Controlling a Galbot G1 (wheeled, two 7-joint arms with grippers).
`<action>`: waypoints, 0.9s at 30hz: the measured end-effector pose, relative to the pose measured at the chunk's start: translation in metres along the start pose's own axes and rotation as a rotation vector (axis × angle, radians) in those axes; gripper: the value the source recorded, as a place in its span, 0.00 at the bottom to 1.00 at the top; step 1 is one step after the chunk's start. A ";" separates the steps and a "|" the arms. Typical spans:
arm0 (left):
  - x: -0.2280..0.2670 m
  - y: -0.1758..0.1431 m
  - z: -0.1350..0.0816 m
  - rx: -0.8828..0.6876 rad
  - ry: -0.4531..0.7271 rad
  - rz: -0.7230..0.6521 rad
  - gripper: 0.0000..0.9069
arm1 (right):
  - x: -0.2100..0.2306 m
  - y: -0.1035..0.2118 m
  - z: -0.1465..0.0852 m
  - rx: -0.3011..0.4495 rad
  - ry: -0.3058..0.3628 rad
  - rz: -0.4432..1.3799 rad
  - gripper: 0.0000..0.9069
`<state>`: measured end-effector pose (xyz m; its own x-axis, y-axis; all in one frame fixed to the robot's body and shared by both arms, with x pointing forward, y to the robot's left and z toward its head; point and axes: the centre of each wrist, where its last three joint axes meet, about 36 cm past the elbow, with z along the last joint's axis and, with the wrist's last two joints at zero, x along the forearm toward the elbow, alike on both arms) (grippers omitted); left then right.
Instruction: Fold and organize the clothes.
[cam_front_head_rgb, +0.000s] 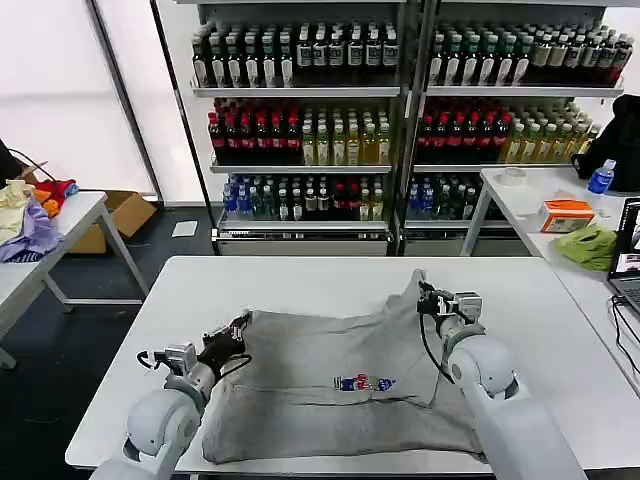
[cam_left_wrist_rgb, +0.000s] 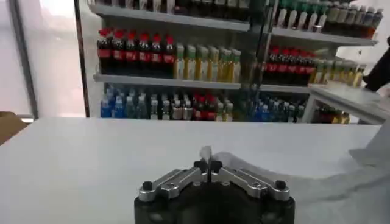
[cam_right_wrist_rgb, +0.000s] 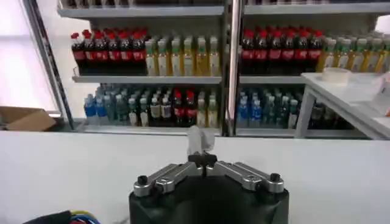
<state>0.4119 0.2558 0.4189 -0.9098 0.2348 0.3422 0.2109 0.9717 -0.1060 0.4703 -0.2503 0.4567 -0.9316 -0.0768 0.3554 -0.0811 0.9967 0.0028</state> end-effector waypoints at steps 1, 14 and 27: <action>0.003 0.000 0.001 -0.002 -0.002 0.000 0.00 | 0.004 0.000 0.002 -0.001 0.001 0.000 0.00; 0.035 -0.001 0.026 -0.006 0.052 -0.013 0.00 | 0.061 -0.013 0.030 -0.015 0.015 0.080 0.00; 0.054 -0.009 0.039 -0.024 0.084 -0.009 0.00 | 0.102 -0.017 0.052 -0.006 0.059 0.118 0.00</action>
<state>0.3463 0.2587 0.4017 -0.8785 0.2267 0.4205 0.2125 0.9738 -0.0809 0.3582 -0.2765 0.4443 -0.9122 0.0430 0.4075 0.0307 0.9989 -0.0367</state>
